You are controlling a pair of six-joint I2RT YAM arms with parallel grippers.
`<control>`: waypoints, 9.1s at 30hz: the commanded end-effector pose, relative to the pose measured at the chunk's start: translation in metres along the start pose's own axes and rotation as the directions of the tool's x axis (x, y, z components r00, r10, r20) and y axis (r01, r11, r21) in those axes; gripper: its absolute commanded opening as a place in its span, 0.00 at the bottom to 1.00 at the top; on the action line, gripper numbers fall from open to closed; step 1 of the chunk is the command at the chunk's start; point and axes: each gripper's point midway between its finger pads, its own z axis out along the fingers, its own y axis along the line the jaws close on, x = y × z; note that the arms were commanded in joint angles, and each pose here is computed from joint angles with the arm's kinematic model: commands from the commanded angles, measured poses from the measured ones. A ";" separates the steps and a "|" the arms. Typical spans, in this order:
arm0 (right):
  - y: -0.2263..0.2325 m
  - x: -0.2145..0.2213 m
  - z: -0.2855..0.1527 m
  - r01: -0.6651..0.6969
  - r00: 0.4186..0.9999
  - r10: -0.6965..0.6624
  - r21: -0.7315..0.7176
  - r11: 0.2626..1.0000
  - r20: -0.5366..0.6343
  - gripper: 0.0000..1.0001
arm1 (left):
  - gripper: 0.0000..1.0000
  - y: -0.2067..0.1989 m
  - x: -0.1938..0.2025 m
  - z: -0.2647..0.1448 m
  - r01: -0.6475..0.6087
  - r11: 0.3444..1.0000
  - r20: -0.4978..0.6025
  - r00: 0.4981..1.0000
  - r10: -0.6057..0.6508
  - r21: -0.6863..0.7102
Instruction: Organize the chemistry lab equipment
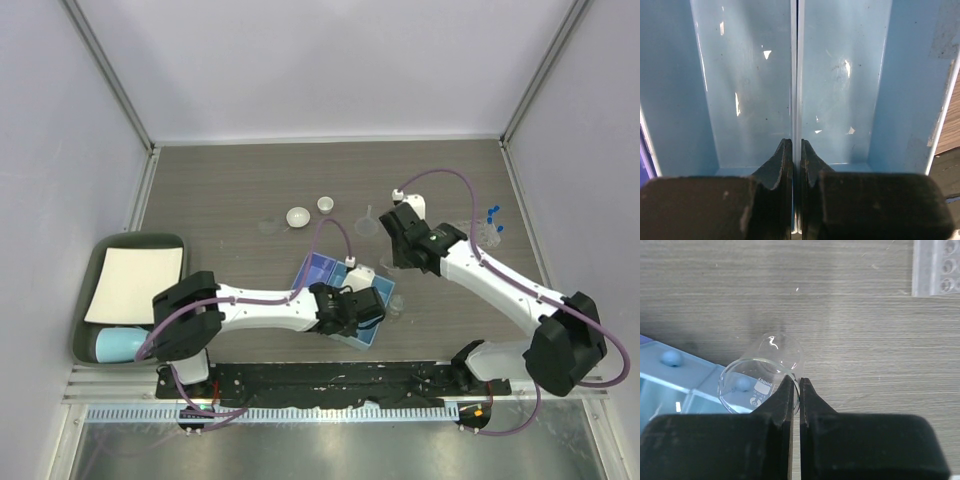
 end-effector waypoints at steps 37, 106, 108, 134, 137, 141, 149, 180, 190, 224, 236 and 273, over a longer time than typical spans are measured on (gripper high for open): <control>-0.014 -0.090 -0.077 -0.064 0.969 0.064 -0.007 0.998 0.241 0.01 | 0.60 -0.050 -0.125 -0.030 -0.220 0.965 0.221 0.957 0.186 0.142; 0.158 0.037 -0.002 0.287 0.927 -0.361 -0.426 0.858 -0.103 0.01 | 1.00 0.284 -0.104 -0.100 0.451 0.892 0.264 0.865 -0.427 -0.034; 0.161 0.037 -0.001 0.288 0.929 -0.361 -0.442 0.850 -0.089 0.03 | 1.00 0.284 -0.102 -0.099 0.450 0.892 0.258 0.867 -0.427 -0.037; 0.063 -0.010 -0.102 0.220 0.975 -0.216 -0.205 0.954 0.043 0.61 | 1.00 0.273 -0.103 -0.099 0.442 0.897 0.239 0.868 -0.435 0.024; 0.041 0.015 -0.099 0.183 0.982 -0.189 -0.155 0.971 -0.021 0.61 | 1.00 0.271 -0.105 -0.099 0.439 0.898 0.240 0.868 -0.434 0.034; 0.023 0.033 -0.101 0.098 0.993 -0.106 -0.129 0.987 -0.050 0.69 | 1.00 0.270 -0.105 -0.100 0.439 0.897 0.241 0.867 -0.436 0.044; -0.006 0.073 -0.097 0.001 0.990 -0.010 -0.064 0.998 -0.140 0.74 | 1.00 0.268 -0.105 -0.103 0.432 0.900 0.245 0.868 -0.432 0.057; -0.034 0.128 -0.058 -0.168 0.953 0.178 0.062 0.984 -0.245 0.76 | 1.00 0.268 -0.100 -0.096 0.435 0.899 0.217 0.874 -0.434 0.044; -0.019 0.119 -0.038 -0.200 0.950 0.213 0.080 0.977 -0.227 0.79 | 1.00 0.268 -0.099 -0.096 0.430 0.902 0.215 0.878 -0.428 0.040; -0.030 0.130 -0.024 -0.209 0.944 0.238 0.147 0.967 -0.227 0.61 | 1.00 0.269 -0.096 -0.094 0.428 0.903 0.203 0.882 -0.425 0.033; -0.029 0.130 -0.026 -0.224 0.940 0.252 0.142 0.964 -0.229 0.14 | 1.00 0.268 -0.096 -0.096 0.426 0.904 0.206 0.882 -0.425 0.037; 0.107 -0.089 -0.076 0.469 0.879 -0.470 -0.340 0.815 0.085 0.01 | 1.00 0.238 -0.104 -0.106 0.389 0.899 0.209 0.880 -0.427 0.200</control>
